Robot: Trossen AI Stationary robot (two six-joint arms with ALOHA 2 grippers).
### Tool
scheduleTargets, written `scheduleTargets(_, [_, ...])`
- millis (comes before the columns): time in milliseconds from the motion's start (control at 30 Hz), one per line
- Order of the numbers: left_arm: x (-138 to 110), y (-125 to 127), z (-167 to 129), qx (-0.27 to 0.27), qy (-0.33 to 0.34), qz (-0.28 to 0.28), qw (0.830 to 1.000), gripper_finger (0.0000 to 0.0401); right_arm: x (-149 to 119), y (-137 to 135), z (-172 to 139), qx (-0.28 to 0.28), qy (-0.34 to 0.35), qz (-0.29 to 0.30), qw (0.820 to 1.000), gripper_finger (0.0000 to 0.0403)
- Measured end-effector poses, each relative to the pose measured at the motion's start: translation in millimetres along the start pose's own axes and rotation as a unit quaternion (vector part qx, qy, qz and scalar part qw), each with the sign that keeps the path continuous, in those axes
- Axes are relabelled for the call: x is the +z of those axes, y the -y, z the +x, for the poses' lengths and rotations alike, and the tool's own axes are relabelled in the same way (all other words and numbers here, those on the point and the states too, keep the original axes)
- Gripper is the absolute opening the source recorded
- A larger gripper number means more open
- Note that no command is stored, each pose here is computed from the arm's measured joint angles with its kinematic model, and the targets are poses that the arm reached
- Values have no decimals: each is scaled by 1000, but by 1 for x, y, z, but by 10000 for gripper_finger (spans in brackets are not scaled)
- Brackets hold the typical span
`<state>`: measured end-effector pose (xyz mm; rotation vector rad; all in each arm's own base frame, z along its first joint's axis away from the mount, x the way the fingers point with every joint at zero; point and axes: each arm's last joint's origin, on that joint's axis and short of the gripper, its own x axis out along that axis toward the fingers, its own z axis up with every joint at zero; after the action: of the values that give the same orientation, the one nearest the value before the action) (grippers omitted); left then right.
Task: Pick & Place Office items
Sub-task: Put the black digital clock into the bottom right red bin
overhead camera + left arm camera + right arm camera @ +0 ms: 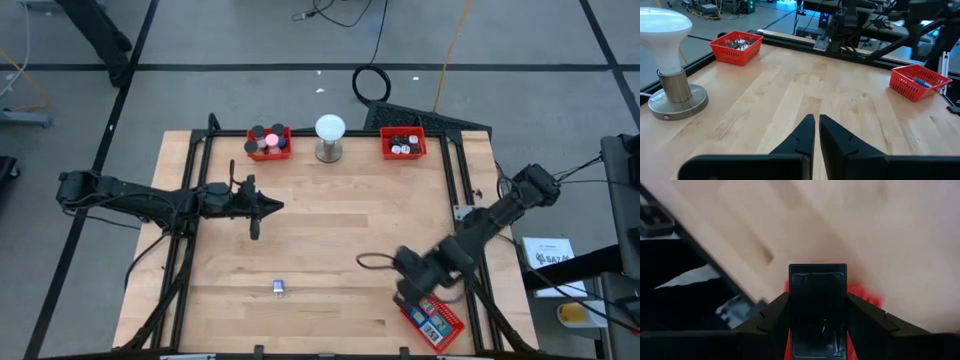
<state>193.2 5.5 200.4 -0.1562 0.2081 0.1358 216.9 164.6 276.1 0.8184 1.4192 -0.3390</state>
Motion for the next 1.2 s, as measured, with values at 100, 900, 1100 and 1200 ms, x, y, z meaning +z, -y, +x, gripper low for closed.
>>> scheduleTargets(100, [0,0,0,0,0,0,1000,26,-27,-4,3,-1,-14,29,999,154])
scheduleTargets(900, [0,-2,0,30,6,-23,999,26,-104,23,83,77,-85,102,988,156])
scheduleTargets(1100, [0,-2,0,31,6,-23,999,26,-103,28,91,87,-89,101,987,168])
scheduleTargets(1200, [0,-2,0,30,6,-23,999,26,-103,29,94,96,-92,101,986,171])
